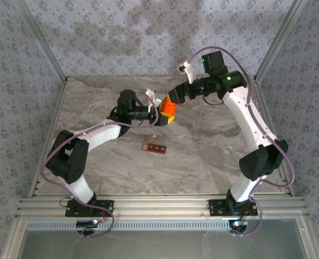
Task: Sort the pills into containers
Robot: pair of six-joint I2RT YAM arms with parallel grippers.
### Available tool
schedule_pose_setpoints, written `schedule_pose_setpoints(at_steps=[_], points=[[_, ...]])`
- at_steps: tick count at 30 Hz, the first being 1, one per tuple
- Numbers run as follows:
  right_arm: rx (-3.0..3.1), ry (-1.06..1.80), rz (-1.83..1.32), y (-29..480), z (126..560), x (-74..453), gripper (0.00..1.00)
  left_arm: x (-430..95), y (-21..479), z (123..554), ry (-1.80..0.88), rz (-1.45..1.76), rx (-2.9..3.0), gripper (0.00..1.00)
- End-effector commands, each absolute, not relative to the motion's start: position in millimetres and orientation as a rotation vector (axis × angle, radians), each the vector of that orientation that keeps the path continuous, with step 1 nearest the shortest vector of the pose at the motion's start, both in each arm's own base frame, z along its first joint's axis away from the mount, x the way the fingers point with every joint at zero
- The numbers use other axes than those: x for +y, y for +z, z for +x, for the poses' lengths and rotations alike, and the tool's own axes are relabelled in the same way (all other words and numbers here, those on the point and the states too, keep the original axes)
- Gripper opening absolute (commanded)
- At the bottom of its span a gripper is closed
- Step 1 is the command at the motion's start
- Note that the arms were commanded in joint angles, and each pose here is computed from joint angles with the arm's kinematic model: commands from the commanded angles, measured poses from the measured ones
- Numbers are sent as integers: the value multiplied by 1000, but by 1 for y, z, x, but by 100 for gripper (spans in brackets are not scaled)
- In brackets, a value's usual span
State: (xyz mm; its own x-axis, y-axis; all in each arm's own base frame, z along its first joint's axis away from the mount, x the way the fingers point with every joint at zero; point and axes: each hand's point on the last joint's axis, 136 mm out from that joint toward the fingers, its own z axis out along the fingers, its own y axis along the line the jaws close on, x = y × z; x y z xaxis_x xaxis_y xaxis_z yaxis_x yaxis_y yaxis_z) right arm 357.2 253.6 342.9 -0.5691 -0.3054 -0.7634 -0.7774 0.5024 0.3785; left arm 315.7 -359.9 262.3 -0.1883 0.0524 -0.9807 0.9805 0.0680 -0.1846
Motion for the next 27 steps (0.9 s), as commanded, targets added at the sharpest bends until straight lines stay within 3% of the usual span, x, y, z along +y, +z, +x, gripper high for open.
schedule_pose_setpoints(at_steps=[1, 14, 27], points=[[2041, 970, -859, 371, 349, 249, 84, -365, 281, 310, -1272, 1154, 1332, 0], [2119, 923, -940, 344, 339, 257, 84, -367, 284, 311, -1271, 1153, 1325, 0], [2147, 921, -951, 335, 337, 257, 74, -366, 285, 311, -1269, 1155, 1324, 0]])
